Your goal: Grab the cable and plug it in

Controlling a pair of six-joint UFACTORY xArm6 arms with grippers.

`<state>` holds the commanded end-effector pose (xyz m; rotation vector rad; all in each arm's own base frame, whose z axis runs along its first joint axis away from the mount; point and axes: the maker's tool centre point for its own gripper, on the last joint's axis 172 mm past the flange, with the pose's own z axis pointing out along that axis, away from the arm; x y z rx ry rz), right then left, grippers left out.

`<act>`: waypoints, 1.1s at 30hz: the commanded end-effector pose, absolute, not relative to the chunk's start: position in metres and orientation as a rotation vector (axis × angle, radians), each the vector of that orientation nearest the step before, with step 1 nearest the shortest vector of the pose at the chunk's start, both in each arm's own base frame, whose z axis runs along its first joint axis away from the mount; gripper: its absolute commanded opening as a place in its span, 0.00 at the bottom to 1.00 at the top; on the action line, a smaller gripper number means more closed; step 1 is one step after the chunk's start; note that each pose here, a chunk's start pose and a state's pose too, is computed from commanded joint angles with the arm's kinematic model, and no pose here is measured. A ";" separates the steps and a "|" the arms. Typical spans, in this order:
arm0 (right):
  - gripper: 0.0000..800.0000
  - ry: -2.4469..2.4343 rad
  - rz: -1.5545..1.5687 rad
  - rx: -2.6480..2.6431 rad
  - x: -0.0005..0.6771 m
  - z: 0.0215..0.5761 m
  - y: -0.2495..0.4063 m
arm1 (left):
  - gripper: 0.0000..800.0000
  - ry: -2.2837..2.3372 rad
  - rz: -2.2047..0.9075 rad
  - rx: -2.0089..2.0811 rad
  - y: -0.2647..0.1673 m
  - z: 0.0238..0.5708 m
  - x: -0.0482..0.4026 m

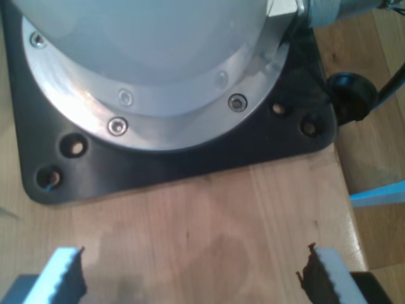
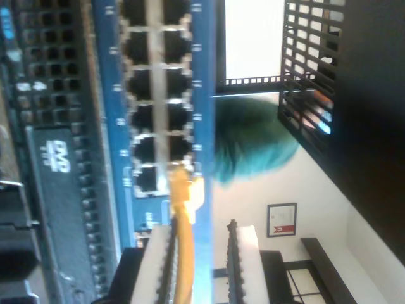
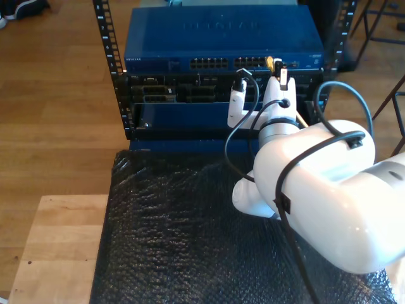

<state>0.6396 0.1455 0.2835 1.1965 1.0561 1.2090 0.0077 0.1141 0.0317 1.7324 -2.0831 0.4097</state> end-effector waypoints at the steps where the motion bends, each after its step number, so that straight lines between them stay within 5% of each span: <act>1: 0.29 1.061 1.208 1.198 0.636 0.285 0.145 | 1.00 -2.083 0.410 1.732 0.114 0.032 0.008; 22: 0.50 1.283 1.175 1.337 0.598 0.276 0.154 | 1.00 -2.083 0.410 1.732 0.114 0.032 0.008; 33: 0.57 1.409 1.095 1.463 0.597 0.279 0.100 | 1.00 -2.083 0.410 1.732 0.114 0.032 0.008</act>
